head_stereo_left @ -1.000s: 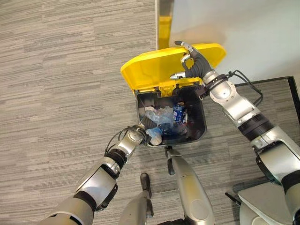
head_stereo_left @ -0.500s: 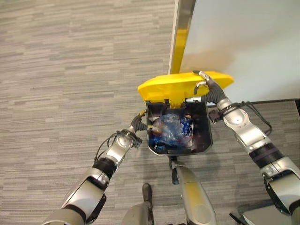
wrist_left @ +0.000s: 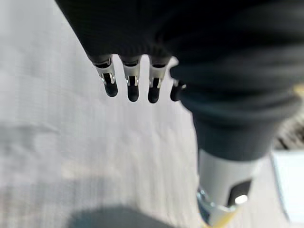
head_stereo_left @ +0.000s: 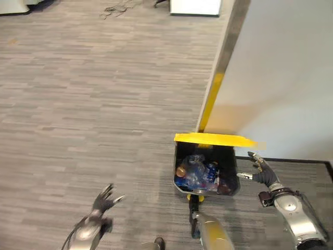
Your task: Gather garbage on tea table into small bin, then transfer packed bag to large trash can.
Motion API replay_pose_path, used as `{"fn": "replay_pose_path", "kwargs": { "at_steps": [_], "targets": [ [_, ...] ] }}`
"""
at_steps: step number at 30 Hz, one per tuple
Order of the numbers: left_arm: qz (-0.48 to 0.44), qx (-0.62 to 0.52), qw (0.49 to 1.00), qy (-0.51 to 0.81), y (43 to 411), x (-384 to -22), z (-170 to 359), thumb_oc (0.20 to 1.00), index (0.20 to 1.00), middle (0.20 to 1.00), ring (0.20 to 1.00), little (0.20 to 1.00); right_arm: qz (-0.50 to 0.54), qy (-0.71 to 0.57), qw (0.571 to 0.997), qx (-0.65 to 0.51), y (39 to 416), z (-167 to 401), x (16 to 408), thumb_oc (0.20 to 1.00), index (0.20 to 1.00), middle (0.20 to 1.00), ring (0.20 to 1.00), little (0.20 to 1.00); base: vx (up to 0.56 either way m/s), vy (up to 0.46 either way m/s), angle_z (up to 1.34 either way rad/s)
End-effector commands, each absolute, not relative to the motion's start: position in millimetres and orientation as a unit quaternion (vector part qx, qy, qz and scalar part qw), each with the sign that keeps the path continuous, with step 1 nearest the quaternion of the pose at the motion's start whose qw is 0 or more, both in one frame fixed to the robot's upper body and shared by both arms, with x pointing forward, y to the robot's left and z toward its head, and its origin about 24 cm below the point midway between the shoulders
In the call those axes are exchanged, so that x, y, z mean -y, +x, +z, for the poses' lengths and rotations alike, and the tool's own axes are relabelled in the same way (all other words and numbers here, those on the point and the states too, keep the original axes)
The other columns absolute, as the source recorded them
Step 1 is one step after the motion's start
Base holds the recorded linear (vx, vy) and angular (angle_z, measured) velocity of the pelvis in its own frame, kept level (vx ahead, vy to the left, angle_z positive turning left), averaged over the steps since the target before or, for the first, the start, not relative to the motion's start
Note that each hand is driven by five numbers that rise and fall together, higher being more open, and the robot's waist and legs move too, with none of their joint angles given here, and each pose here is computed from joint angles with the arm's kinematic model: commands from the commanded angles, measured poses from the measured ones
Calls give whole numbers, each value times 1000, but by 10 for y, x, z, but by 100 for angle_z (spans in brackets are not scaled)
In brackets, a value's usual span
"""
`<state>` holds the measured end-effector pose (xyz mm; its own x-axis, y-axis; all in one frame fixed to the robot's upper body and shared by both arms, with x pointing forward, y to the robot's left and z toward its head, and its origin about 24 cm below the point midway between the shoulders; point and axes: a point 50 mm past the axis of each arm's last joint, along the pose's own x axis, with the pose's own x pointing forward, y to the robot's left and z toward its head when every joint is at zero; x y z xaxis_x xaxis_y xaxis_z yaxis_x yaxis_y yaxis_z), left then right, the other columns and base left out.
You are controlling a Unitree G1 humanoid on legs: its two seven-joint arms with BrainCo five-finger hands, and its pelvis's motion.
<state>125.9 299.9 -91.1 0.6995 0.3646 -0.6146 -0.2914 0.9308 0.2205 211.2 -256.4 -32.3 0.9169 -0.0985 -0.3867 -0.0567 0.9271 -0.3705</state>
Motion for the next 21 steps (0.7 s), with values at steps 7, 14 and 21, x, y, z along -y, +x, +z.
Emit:
{"fn": "replay_pose_path", "kwargs": {
  "at_steps": [7, 14, 21],
  "targets": [
    [191, -319, 926, 66, 1372, -3150, -776, 1000, 1000, 1000, 1000, 1000, -48, -170, 950, -260, 1937, -520, 2756, 1000, 1000, 1000, 1000, 1000, -127, -24, -30],
    [188, -330, 923, 63, 1291, -3169, -810, 1000, 1000, 1000, 1000, 1000, -64, -171, 944, -275, 1874, -536, 2880, 1000, 1000, 1000, 1000, 1000, 56, -124, -23],
    [174, -335, 924, 62, 1310, -3136, -831, 1000, 1000, 1000, 1000, 1000, -90, -162, 942, -279, 1825, -522, 3011, 1000, 1000, 1000, 1000, 1000, 50, -56, 4]
  ]
}}
